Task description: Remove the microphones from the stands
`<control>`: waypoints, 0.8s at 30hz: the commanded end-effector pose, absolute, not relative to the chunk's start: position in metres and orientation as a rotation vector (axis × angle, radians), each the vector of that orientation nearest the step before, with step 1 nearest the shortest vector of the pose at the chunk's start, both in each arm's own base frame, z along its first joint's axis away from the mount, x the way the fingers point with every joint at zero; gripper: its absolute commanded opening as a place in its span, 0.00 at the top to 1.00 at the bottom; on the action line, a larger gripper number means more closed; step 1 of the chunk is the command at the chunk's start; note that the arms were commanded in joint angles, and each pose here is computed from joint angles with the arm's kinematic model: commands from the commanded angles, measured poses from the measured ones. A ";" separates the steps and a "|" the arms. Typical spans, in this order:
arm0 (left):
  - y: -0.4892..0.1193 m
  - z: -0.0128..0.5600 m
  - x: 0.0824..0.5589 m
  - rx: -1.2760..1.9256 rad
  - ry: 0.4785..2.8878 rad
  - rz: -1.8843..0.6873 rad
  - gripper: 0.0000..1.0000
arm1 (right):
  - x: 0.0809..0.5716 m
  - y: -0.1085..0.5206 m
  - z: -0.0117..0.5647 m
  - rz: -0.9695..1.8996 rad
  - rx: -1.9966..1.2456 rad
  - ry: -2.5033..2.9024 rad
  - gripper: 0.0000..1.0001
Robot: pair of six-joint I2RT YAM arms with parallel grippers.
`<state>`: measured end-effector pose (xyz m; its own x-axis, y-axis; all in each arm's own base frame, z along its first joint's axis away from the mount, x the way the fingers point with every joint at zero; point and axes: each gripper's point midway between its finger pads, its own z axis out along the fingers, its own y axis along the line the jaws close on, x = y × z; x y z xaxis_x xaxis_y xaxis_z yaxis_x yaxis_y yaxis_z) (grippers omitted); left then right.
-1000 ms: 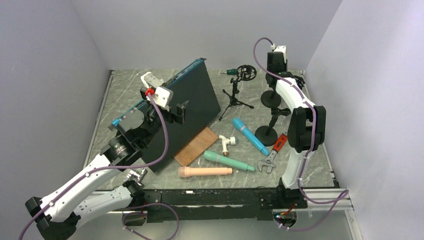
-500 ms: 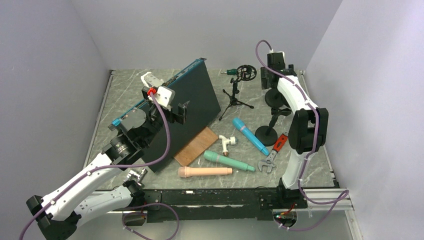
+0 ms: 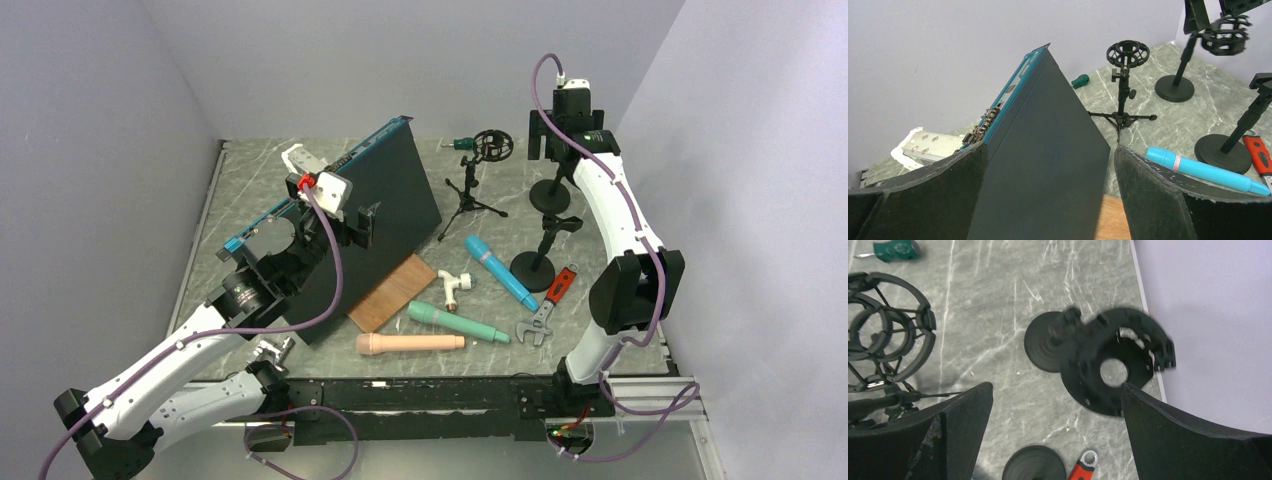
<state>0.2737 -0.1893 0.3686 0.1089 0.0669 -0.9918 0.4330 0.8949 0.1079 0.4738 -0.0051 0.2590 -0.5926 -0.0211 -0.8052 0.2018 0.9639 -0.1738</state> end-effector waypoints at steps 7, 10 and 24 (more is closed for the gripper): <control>-0.189 0.388 0.270 0.384 1.404 -0.317 0.01 | 0.440 0.040 0.304 0.053 0.118 2.096 0.00; -0.187 0.392 0.267 0.376 1.392 -0.317 0.01 | 0.412 0.067 0.330 0.261 0.068 1.985 0.00; -0.119 0.458 0.217 0.152 1.247 -0.399 0.01 | 0.266 0.096 0.383 0.577 -0.052 1.674 0.00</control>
<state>0.2421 -0.1491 0.4182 0.2017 -0.0718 -0.9768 0.3867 0.9221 0.0121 0.2946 0.0979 0.3688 -0.2601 0.2703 -0.9270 -0.3255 0.8793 0.3477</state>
